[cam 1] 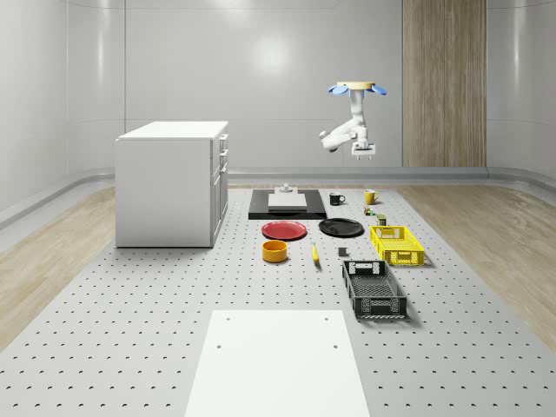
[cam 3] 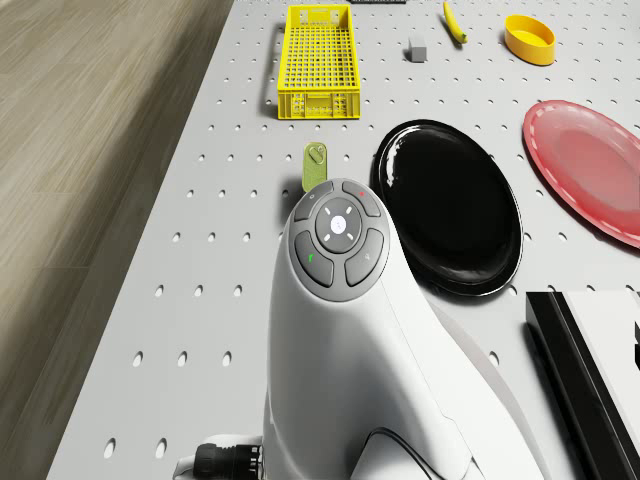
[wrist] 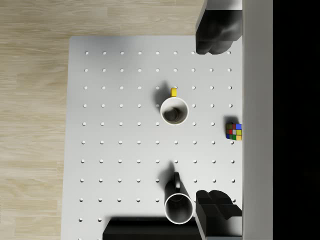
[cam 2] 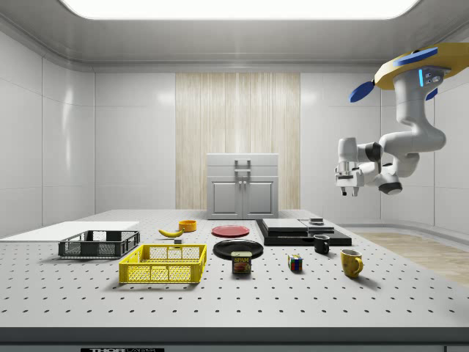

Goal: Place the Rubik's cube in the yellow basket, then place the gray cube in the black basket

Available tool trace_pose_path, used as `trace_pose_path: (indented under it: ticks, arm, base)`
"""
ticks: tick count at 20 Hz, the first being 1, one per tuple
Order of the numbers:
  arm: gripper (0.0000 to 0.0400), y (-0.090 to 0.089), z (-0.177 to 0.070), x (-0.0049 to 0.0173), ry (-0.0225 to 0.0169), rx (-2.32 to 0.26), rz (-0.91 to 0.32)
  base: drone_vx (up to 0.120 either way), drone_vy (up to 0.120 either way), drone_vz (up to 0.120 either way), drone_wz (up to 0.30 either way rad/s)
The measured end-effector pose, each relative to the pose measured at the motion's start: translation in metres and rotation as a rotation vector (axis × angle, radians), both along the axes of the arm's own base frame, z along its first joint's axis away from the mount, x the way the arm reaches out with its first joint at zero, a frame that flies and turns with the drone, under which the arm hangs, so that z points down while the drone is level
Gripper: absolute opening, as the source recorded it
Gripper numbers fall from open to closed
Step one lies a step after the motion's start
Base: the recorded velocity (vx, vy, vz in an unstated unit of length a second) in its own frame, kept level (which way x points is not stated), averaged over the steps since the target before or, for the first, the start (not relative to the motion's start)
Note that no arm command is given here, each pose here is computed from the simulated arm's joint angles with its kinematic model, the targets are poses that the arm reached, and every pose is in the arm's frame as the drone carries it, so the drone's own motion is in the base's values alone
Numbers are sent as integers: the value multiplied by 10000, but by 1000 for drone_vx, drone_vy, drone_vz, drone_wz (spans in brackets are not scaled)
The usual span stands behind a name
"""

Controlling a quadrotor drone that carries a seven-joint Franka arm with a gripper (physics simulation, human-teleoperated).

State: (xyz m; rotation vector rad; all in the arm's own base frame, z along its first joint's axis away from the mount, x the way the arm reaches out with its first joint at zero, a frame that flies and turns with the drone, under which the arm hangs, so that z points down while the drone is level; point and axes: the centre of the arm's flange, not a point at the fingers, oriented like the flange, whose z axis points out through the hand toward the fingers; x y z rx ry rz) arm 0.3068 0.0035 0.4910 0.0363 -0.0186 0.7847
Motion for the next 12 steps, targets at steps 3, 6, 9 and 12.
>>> trace_pose_path:
  ticks: [3,6,9,12]
  arm:
    - [400,-16,-1,0,6,-161,-3]
    - [400,-25,-2,0,10,-254,-5]
    - [400,-30,-2,0,12,-308,-6]
    - [400,-33,-2,0,14,-339,-6]
  base:
    - [120,120,0,0]
    - [120,13,-53,0]
    - [120,0,-120,0]
    - [120,0,-120,0]
